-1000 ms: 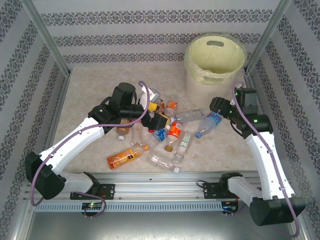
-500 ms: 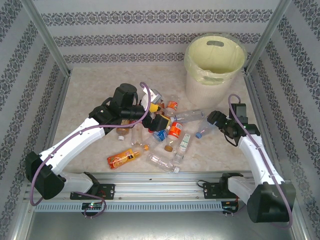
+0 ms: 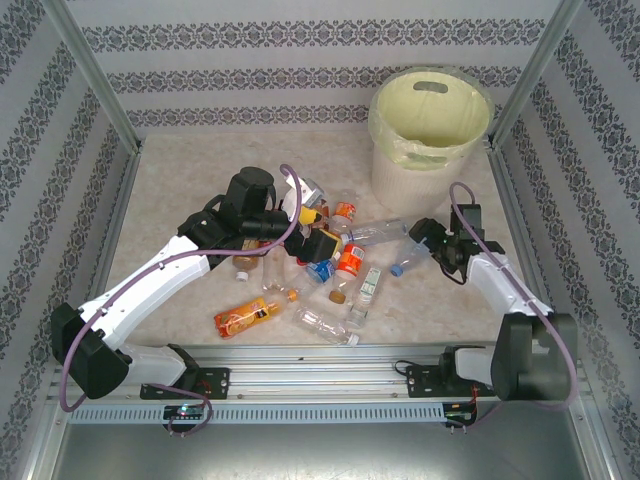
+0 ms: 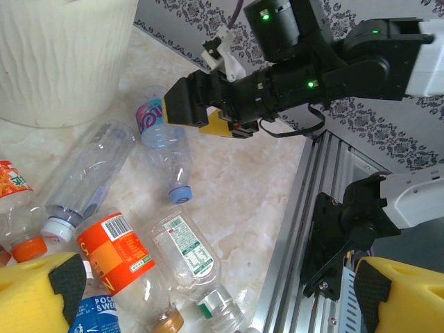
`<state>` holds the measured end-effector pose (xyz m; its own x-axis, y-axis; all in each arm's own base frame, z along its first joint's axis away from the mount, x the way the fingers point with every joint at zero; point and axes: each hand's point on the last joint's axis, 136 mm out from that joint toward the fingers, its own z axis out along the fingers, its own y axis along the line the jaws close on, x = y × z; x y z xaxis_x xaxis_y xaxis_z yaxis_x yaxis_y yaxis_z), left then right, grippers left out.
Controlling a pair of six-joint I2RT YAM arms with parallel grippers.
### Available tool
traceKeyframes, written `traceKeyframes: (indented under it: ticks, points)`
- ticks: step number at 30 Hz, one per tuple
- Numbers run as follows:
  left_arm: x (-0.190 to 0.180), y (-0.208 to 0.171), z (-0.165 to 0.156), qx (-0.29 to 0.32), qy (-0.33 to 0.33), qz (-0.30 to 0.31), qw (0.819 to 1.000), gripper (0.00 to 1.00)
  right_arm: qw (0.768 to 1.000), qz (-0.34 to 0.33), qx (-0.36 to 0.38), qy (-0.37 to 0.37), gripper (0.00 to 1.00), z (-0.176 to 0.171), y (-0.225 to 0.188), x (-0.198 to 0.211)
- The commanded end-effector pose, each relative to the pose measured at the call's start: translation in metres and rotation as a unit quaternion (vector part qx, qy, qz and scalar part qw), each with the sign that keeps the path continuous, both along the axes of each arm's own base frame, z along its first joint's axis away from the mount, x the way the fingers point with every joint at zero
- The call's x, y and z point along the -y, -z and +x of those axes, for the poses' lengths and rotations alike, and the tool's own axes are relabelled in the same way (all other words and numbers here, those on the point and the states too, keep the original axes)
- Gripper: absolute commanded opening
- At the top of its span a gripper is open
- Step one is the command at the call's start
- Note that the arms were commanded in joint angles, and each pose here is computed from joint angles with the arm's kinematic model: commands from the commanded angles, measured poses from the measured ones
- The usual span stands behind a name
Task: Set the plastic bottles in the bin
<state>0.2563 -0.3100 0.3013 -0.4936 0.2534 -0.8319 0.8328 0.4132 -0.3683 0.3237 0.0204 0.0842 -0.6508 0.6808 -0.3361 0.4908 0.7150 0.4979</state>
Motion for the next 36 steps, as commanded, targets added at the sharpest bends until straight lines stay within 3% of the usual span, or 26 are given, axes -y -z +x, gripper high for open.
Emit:
traceKeyframes:
  ticks: [1, 7, 20, 36]
  points:
    - [0.005, -0.001, -0.004, 0.011, 0.012, 0.003, 1.000, 1.00, 1.000, 0.026, 0.000, 0.004, 0.91, 0.008, 0.010, -0.003]
    - [0.006, 0.001, -0.003, 0.009, 0.012, 0.006, 1.000, 1.00, 0.999, 0.032, -0.012, 0.009, 0.90, 0.014, 0.029, -0.004]
    - [0.006, 0.004, -0.003, 0.008, 0.013, 0.011, 1.000, 1.00, 0.999, 0.024, -0.028, 0.015, 0.78, 0.019, 0.048, 0.000]
    - [0.009, -0.003, -0.010, 0.017, 0.018, 0.006, 1.000, 1.00, 0.999, -0.035, 0.006, -0.026, 0.69, -0.017, 0.001, 0.006]
